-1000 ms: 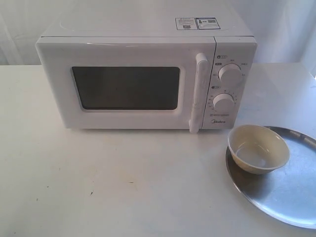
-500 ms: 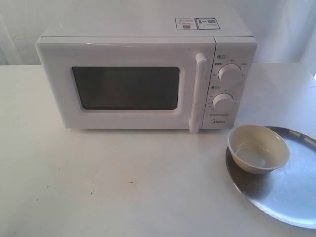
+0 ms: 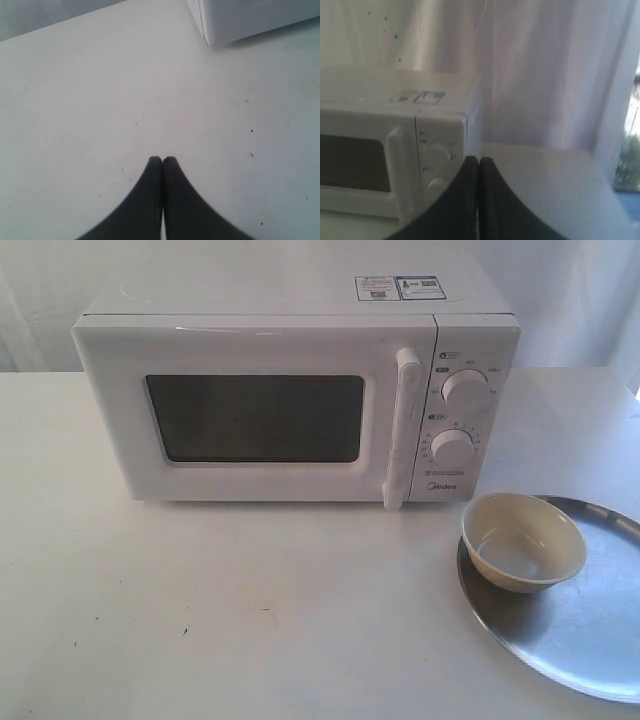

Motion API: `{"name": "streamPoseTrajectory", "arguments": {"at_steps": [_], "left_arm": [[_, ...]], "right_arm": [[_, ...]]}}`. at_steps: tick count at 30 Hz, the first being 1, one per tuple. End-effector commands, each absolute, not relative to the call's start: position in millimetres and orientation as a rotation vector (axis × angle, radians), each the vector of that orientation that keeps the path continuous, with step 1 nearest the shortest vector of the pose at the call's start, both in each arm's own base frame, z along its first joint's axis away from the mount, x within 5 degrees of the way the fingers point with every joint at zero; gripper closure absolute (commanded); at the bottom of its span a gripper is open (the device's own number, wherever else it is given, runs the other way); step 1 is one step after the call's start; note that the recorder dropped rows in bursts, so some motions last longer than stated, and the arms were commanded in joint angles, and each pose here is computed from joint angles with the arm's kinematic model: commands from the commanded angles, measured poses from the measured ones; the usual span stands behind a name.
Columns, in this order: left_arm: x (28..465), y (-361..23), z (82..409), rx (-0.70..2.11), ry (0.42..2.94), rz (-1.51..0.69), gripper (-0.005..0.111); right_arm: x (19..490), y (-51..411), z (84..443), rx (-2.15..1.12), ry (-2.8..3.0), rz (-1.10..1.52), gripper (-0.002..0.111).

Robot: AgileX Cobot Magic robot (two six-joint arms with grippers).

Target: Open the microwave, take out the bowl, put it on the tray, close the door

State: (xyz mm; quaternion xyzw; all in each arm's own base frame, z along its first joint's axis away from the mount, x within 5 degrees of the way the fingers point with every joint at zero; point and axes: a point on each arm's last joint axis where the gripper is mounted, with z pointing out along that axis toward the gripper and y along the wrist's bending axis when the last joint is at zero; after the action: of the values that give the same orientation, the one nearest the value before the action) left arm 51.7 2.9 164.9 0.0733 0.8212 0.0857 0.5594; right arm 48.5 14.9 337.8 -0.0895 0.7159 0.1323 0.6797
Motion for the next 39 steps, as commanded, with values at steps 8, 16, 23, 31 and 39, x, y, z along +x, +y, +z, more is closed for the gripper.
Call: {"name": "streamPoseTrajectory", "arguments": {"at_steps": [8,16,23,31,39], "left_arm": [[51.6,2.6,166.4,0.168,1.929,0.193,0.107],[51.6,2.6,166.3,0.168,1.931,0.193,0.107],[51.6,2.6,166.3,0.168,1.931,0.193,0.107],[51.6,2.6,166.3,0.168,1.931,0.193,0.107],[51.6,2.6,166.3,0.168,1.931,0.193,0.107]], "right_arm": [[56.2,5.4,208.0,0.410,1.511,0.543,0.108],[54.0,5.2,183.9,0.385,1.780,0.342,0.108],[54.5,2.6,186.1,0.350,1.757,0.280,0.108],[54.3,-0.6,185.1,0.275,1.776,0.165,0.108],[53.9,-5.9,185.1,0.155,1.787,-0.015,0.108]]}}
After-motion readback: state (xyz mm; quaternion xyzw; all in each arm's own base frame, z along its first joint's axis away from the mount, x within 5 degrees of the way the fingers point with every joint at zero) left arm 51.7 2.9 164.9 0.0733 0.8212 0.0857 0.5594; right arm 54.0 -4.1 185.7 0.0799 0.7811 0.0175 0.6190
